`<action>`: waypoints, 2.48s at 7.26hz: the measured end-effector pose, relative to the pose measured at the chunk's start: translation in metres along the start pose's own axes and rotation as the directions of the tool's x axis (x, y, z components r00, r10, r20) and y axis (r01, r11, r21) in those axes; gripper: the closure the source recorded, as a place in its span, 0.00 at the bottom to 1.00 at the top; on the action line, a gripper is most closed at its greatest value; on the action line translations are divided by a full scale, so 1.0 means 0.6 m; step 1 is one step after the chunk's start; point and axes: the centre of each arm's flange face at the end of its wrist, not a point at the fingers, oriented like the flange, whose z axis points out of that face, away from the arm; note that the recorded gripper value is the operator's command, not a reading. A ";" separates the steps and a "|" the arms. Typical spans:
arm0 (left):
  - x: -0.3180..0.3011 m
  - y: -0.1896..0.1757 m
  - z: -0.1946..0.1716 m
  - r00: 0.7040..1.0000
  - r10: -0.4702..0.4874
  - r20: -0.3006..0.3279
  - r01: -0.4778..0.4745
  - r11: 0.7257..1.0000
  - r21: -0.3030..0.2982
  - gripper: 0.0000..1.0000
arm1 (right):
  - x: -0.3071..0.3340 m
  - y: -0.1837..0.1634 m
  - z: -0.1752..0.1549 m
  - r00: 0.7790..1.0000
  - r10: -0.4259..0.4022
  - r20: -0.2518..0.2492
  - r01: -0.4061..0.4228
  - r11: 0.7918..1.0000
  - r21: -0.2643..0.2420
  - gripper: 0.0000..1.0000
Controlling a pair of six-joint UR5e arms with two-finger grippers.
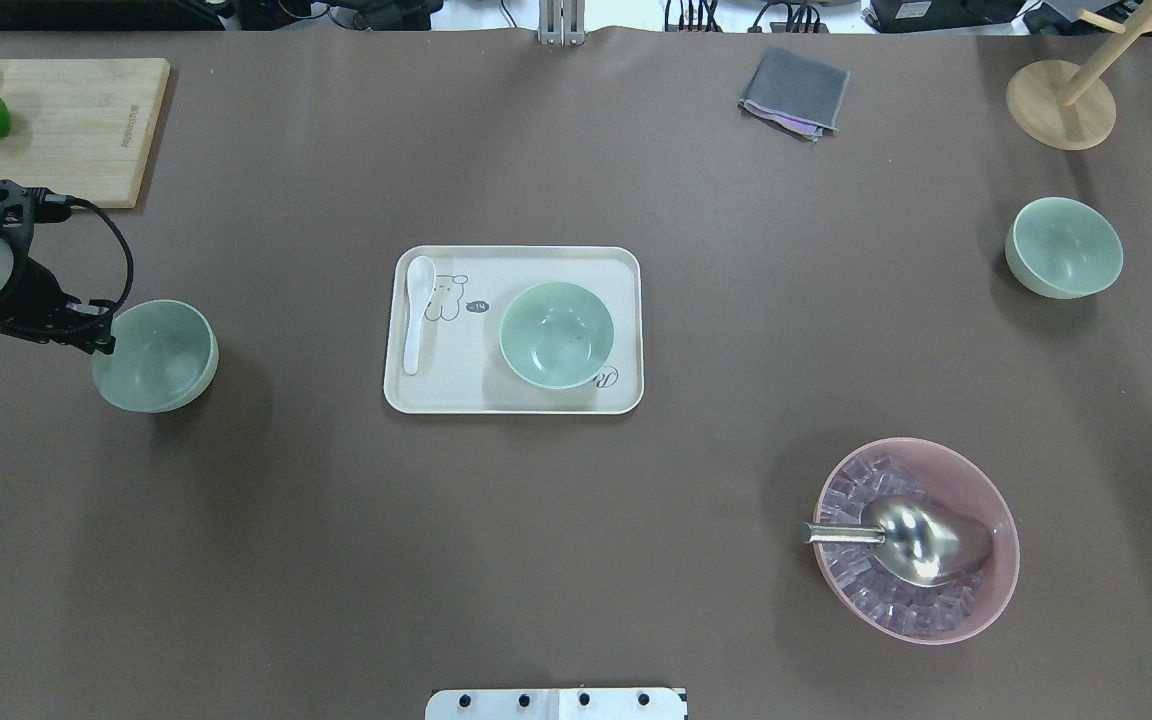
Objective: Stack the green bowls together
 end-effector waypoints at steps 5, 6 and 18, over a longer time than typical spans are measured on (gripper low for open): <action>0.004 0.002 0.000 1.000 0.004 -0.002 -0.004 1.000 0.000 0.75 | 0.005 0.000 0.005 1.000 0.006 -0.003 -0.006 1.000 -0.005 0.00; 0.005 0.003 0.001 1.000 0.006 -0.002 -0.006 1.000 -0.003 0.75 | 0.007 0.000 0.006 1.000 0.008 -0.004 -0.008 1.000 -0.007 0.00; 0.038 0.022 -0.051 0.997 0.032 -0.076 -0.032 0.999 -0.009 1.00 | 0.000 -0.017 0.011 1.000 -0.001 -0.001 0.001 1.000 -0.009 0.00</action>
